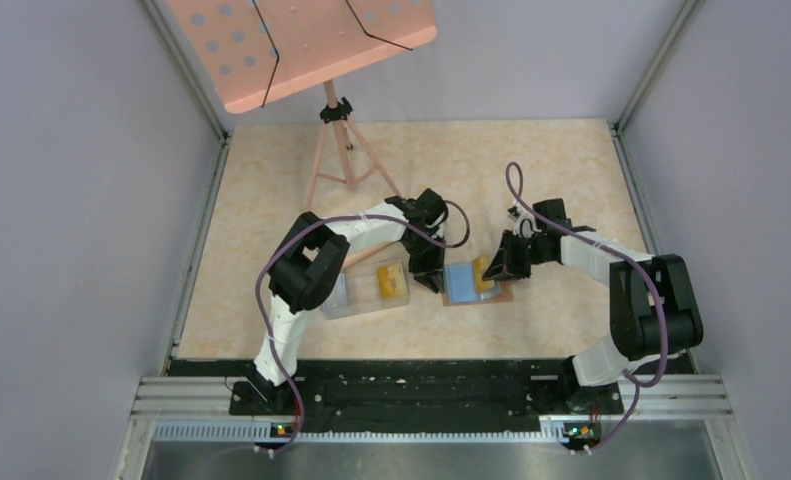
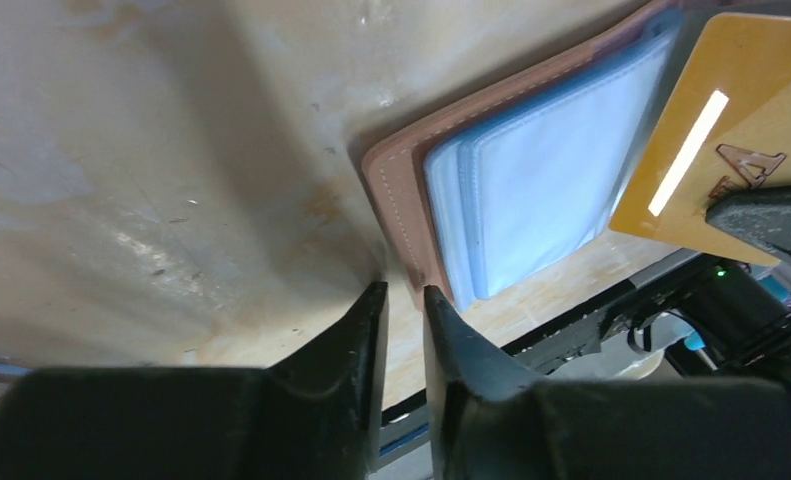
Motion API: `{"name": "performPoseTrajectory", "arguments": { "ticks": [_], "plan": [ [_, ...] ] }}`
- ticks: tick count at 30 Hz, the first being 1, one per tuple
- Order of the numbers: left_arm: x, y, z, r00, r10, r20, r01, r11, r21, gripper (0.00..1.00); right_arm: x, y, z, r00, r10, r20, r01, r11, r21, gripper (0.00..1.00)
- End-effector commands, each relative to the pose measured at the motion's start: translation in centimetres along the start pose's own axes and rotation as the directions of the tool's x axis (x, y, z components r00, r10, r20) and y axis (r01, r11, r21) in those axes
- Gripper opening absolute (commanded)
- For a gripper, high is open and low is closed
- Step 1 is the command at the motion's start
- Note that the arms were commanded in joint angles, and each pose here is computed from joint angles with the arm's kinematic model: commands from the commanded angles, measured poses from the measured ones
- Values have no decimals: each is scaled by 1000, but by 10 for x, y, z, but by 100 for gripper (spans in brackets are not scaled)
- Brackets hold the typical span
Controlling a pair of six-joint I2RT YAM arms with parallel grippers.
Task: Put the credit cards into the card holder
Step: Insert the credit card into the card holder.
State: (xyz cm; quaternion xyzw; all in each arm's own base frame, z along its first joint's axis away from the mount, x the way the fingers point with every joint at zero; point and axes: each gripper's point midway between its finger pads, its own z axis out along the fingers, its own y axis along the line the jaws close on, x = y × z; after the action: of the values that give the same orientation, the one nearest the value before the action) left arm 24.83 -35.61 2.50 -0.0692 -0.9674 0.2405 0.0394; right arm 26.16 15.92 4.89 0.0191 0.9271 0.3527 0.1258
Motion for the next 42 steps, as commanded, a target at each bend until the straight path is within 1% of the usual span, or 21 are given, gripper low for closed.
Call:
{"name": "performPoseTrajectory", "arguments": {
  "ticks": [1,3,9,18,26,32,38,42],
  "plan": [
    [1,6,-5,1000,8,5,-8,1000,-24,21,-1,-4,1,999,-33,15,33,999,9,0],
    [2,5,-3,1000,9,-1,-9,1000,-20,15,1,-6,2,999,-33,8,33,999,9,0],
    [2,6,0,1000,7,-11,-7,1000,-17,8,9,-6,7,1000,-23,-17,23,1000,-21,0],
    [0,5,3,1000,6,-14,-6,1000,-12,0,20,-7,14,998,9,-59,-12,998,-55,0],
    [-2,4,6,1000,7,-22,-7,1000,-11,0,29,-10,17,997,29,-78,-34,997,-67,0],
    [0,5,7,1000,5,-26,-5,1000,-13,0,34,-15,20,997,37,-71,-41,997,-64,0],
    [1,8,9,999,1,-32,-1,1000,-20,0,26,-22,25,999,-17,-42,16,999,-44,0],
    [1,7,8,1000,-1,-29,1,1000,-19,0,28,-22,27,999,-17,-47,14,998,-54,0]
  ]
}}
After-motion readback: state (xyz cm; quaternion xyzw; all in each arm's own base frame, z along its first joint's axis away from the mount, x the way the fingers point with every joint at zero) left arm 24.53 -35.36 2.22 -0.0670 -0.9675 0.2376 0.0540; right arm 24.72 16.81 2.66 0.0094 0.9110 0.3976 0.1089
